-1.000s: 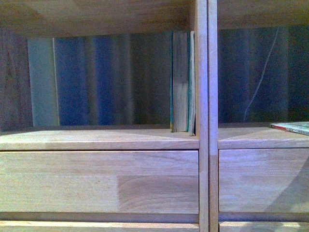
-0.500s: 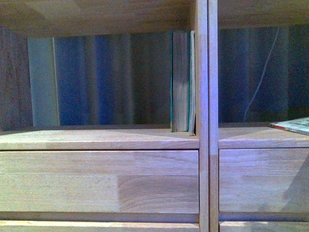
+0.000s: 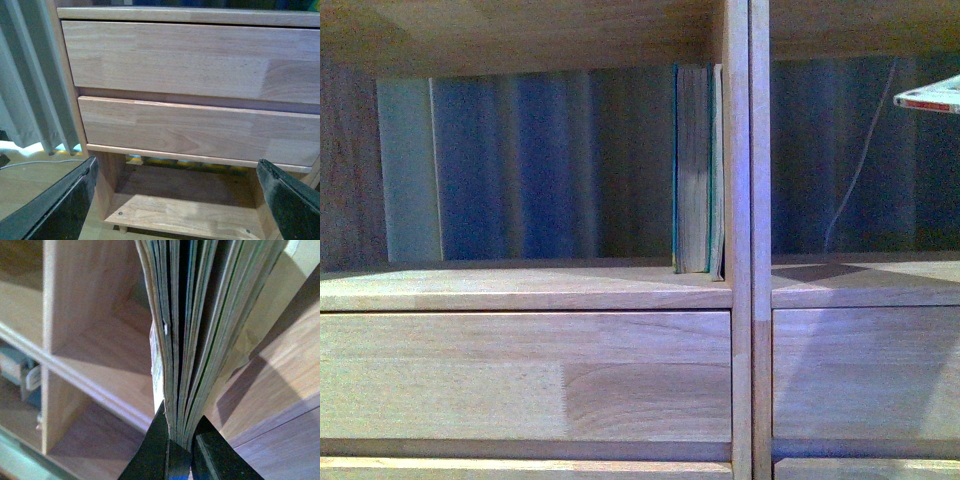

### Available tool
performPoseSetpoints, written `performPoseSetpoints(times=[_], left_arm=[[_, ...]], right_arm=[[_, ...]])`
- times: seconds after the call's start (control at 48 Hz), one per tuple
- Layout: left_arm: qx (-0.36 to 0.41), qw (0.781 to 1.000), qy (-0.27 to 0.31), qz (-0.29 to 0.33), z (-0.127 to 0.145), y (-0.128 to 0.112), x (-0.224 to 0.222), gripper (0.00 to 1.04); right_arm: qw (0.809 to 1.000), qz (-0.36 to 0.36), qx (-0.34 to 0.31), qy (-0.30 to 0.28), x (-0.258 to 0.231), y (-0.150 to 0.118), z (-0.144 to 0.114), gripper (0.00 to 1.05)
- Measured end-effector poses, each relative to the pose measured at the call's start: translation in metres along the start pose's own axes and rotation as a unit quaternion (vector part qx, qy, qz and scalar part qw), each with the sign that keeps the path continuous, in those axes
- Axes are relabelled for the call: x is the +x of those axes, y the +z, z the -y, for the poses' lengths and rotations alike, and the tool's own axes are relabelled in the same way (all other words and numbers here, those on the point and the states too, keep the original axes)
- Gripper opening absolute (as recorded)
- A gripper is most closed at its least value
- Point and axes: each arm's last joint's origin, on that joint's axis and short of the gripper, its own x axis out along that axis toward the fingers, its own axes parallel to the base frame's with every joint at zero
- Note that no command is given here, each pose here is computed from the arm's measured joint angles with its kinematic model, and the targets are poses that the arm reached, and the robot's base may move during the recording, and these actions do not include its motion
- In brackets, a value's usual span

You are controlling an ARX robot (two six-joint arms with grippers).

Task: Organize books on shelf

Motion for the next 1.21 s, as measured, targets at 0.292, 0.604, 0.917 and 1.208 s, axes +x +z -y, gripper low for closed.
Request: performPoseSetpoints(times=[0.292,0.604,0.917,1.208], left_arm=[[-0.117,0.964,-0.236,0.040,-0.027,0.038,0.036,0.97],[-0.239,0.953,-0.189,0.001,-0.064,0.075,0.142,0.97],[-0.331,0.900,-0.283,-0.006,-0.017,0.127,0.217,0.97],[-0.390,0.827,-0.405,-0.022,0.080,0.149,0.235,0.97]], right_arm=[[0.996,-0.034,-0.022,0.085,0.000,-0.008,-0.039,0.07],[0.981,-0.073,-0.057,0.171,0.006,-0.031,-0.073,0.07],[0.968,-0.109,-0.069,0.215,0.022,-0.061,-0.079,0.07],[0.971,-0.141,-0.065,0.183,0.061,-0.103,-0.062,0.07]])
